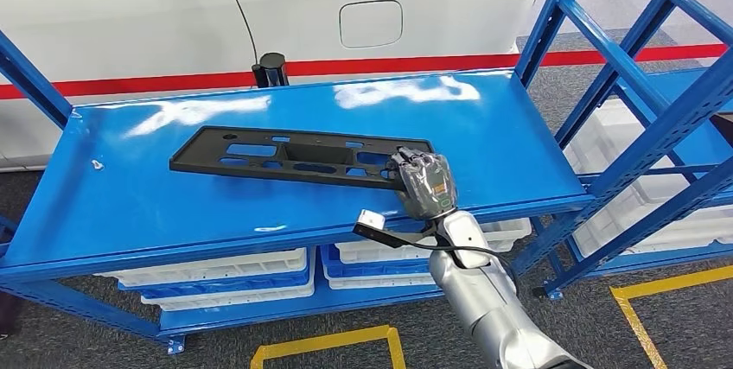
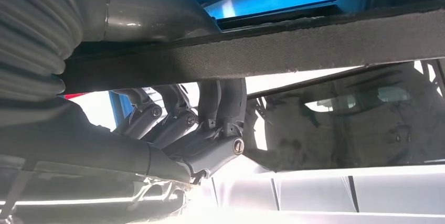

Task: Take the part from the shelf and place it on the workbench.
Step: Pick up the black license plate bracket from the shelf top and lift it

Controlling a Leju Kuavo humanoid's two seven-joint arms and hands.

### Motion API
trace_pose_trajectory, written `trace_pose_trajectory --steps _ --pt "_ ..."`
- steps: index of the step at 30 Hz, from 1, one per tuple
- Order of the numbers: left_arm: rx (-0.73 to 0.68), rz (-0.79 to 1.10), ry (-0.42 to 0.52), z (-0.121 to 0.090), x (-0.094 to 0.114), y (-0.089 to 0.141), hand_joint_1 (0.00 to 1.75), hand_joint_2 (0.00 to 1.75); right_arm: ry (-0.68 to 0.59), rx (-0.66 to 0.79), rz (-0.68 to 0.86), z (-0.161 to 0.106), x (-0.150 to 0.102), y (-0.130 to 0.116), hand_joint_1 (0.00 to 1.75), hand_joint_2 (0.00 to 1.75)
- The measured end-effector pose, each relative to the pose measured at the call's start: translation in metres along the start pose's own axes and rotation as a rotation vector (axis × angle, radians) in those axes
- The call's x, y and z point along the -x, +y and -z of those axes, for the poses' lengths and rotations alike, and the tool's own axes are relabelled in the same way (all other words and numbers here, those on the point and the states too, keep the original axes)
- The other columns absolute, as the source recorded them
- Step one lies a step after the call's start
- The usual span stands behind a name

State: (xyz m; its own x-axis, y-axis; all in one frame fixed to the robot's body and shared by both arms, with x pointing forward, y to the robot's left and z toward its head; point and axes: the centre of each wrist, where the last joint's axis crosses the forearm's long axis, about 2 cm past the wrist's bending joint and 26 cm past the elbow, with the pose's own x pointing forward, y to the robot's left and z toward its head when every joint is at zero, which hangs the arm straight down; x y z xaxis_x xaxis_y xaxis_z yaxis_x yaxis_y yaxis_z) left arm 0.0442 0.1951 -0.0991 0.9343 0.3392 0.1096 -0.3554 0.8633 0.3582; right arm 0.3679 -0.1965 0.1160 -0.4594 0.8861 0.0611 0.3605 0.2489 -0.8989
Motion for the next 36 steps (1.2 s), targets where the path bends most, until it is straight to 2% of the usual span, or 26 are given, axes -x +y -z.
trace_pose_trajectory --steps 8,21,27,36 --pt "0.002 0.001 -0.018 0.0 0.0 0.0 0.0 1.75 0.014 0.079 0.008 -0.009 -0.005 -0.01 1.75 1.75" --pt "0.002 -0.006 -0.015 0.0 0.0 0.0 0.0 1.75 0.137 0.326 -0.174 -0.009 0.002 -0.071 1.75 1.75" --pt "-0.006 -0.012 0.018 0.0 0.001 0.0 0.0 1.75 0.056 0.468 -0.05 -0.006 0.002 -0.095 1.75 1.75" --pt "-0.006 -0.012 0.024 0.0 0.001 0.0 0.0 1.75 0.048 0.535 -0.006 -0.008 0.001 -0.104 1.75 1.75"
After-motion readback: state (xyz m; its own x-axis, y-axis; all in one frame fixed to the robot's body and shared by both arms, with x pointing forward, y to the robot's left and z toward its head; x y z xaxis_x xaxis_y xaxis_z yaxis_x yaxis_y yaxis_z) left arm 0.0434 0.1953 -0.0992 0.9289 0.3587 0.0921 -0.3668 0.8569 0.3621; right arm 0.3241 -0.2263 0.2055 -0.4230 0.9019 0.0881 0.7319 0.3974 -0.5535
